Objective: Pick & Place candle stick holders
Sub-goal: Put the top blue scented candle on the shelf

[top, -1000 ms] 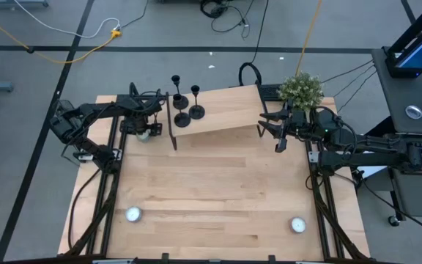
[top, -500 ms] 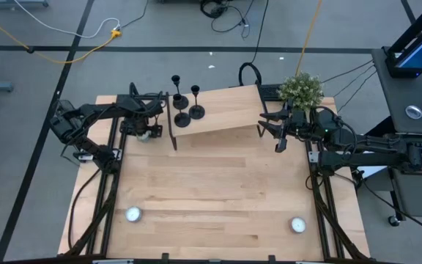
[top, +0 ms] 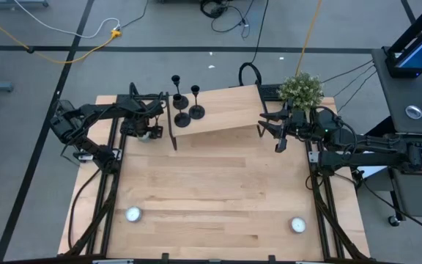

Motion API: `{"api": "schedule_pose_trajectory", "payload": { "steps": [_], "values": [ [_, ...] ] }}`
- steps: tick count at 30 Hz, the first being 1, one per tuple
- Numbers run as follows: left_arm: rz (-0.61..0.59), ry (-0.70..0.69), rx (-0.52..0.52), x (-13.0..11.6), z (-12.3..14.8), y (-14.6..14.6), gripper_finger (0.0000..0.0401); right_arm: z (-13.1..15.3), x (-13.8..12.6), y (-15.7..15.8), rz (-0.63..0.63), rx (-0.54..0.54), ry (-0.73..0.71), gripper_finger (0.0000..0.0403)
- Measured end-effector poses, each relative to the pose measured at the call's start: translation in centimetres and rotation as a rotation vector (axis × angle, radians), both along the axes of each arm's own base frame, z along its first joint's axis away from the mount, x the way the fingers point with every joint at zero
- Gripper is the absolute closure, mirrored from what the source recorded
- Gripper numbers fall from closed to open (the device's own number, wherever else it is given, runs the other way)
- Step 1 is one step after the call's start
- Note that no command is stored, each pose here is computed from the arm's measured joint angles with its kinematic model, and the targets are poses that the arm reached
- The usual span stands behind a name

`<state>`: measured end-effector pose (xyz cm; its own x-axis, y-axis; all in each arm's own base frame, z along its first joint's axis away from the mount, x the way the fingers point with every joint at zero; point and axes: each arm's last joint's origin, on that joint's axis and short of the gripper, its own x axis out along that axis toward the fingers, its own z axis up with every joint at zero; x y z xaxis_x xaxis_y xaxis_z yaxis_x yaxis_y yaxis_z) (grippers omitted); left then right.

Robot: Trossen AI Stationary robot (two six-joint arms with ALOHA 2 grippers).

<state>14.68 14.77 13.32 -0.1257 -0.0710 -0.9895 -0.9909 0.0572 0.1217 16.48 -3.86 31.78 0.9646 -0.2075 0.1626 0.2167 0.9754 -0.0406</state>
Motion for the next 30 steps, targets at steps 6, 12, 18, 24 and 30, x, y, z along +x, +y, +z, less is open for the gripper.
{"api": "schedule_pose_trajectory", "payload": {
  "steps": [6,12,18,24,30],
  "values": [
    [-0.001,-0.006,0.016,0.09,-0.02,0.12,0.0093,0.00,0.00,0.00,0.000,0.000,0.000,0.0298],
    [0.004,0.000,0.030,0.10,-0.03,0.18,0.0100,0.00,0.00,0.00,0.000,0.000,0.000,0.0298],
    [0.018,0.009,0.039,0.07,-0.03,0.20,0.0101,0.00,0.00,0.00,0.000,0.000,0.000,0.0298],
    [0.013,0.024,0.021,0.03,0.01,-0.07,0.0110,0.00,0.00,0.00,0.000,0.000,0.000,0.0298],
    [-0.008,0.037,0.026,0.33,0.02,-0.47,0.0125,0.00,0.00,0.00,0.000,0.000,0.000,0.0298]
  ]
}}
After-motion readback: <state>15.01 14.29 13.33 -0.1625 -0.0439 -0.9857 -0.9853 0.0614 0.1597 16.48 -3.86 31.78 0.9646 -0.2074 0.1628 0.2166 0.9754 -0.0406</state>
